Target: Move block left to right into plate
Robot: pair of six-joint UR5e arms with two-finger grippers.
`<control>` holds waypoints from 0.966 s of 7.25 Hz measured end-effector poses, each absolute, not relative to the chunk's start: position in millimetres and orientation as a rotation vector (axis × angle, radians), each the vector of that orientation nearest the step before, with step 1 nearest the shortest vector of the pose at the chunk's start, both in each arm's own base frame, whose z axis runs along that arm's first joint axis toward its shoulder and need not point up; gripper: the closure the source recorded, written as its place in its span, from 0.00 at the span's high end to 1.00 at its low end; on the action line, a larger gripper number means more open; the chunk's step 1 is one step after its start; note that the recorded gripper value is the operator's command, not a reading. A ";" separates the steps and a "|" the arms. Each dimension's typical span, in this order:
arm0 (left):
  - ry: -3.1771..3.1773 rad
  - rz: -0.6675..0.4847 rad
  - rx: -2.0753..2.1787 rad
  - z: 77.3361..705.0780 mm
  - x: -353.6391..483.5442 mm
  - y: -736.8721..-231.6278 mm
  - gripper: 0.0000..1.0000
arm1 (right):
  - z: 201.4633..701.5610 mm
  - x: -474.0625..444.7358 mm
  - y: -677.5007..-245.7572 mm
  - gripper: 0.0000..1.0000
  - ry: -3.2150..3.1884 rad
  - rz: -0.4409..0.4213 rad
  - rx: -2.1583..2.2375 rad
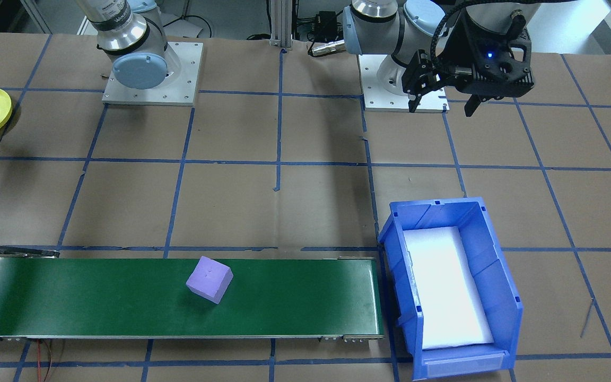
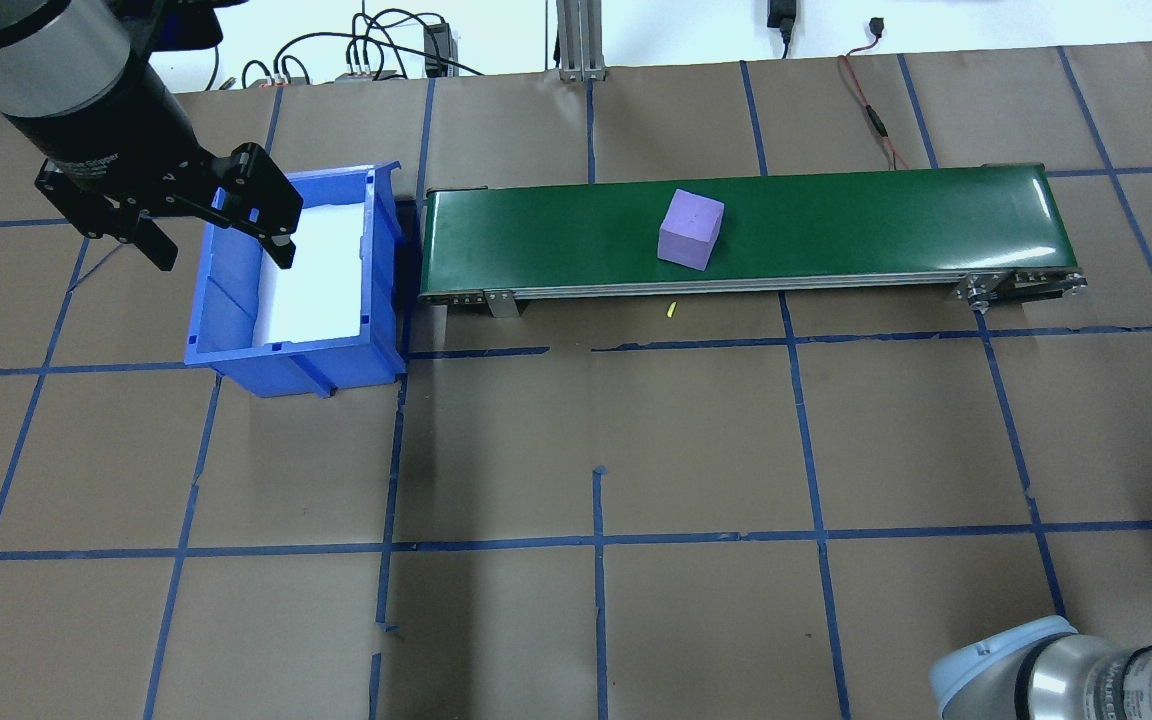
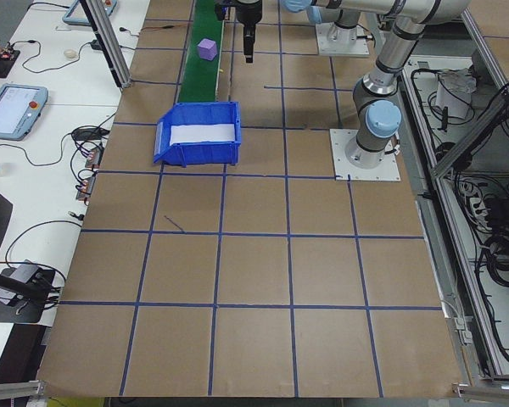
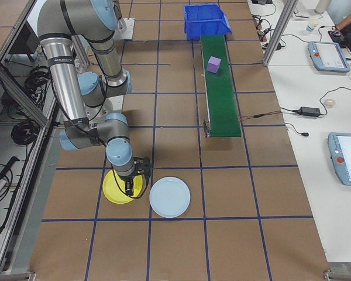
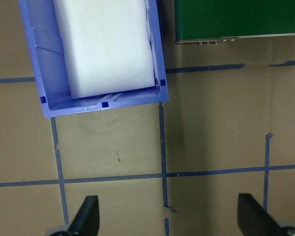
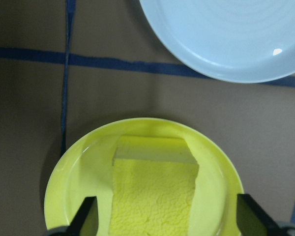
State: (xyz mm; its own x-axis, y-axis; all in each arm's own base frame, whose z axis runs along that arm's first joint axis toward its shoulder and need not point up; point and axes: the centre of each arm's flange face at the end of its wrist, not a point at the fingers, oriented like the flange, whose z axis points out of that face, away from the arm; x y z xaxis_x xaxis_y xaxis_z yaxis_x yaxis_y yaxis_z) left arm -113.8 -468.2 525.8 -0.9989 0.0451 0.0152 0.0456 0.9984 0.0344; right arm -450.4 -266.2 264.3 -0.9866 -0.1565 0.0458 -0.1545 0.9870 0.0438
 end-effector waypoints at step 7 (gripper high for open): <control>-3.126 -0.055 -0.071 525.5 -113.8 -468.2 1.00 | 332.5 -85.3 -549.8 1.00 -3.144 0.310 0.215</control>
